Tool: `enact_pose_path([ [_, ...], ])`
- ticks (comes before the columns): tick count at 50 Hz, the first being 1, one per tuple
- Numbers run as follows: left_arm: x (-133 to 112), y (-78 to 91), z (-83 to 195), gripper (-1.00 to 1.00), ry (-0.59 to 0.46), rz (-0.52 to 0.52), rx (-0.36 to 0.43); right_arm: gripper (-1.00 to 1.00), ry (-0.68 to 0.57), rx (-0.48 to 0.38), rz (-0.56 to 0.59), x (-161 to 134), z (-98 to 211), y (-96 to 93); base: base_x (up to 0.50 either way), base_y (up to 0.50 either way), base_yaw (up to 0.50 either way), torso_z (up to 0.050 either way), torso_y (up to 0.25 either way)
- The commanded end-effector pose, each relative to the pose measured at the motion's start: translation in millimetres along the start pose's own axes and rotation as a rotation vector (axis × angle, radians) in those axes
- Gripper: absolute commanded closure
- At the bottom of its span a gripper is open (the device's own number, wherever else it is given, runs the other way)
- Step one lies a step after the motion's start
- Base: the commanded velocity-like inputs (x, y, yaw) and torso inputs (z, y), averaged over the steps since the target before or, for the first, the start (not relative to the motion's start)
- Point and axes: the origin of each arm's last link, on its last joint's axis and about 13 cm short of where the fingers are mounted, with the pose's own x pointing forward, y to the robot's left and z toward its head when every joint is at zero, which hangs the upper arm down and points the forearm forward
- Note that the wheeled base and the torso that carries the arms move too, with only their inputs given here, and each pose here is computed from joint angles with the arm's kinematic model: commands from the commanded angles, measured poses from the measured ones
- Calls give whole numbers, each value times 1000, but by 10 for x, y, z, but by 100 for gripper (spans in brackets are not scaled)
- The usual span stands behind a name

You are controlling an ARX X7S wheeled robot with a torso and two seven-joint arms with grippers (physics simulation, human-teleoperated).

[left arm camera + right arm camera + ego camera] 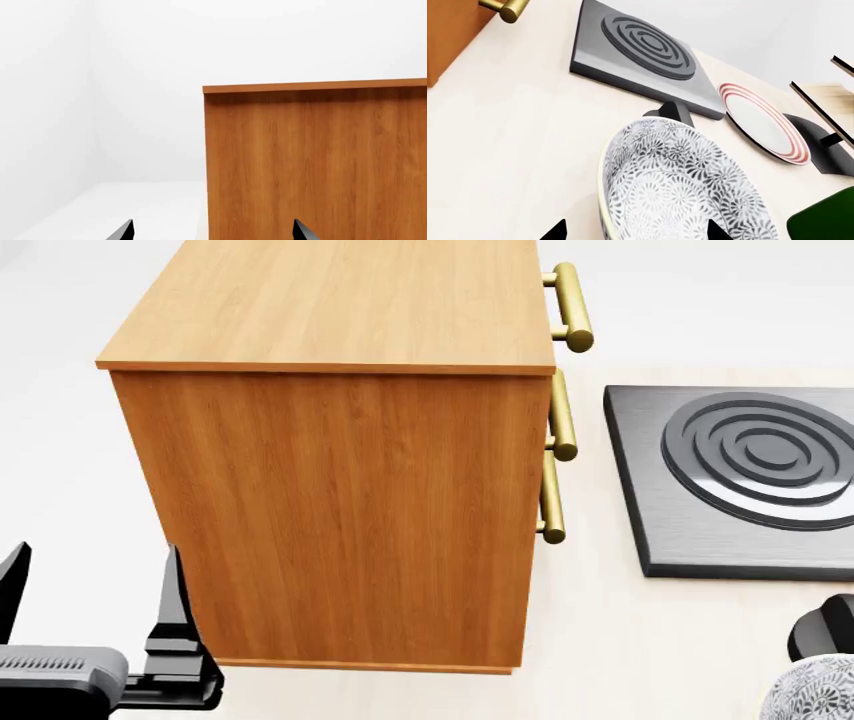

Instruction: Put the bowl on the top of the cabinet.

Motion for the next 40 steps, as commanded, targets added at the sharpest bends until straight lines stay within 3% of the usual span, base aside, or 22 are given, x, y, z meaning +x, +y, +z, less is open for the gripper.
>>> enact_pose_path([
  [1, -2, -2, 3, -100, 0, -1, 0, -100, 0, 1, -4, 36, 2, 8, 0, 0, 0, 0, 0],
  [40, 3, 2, -7, -100, 1, 1, 2, -100, 5, 4, -4, 112, -32, 39, 0, 0, 0, 0, 0],
])
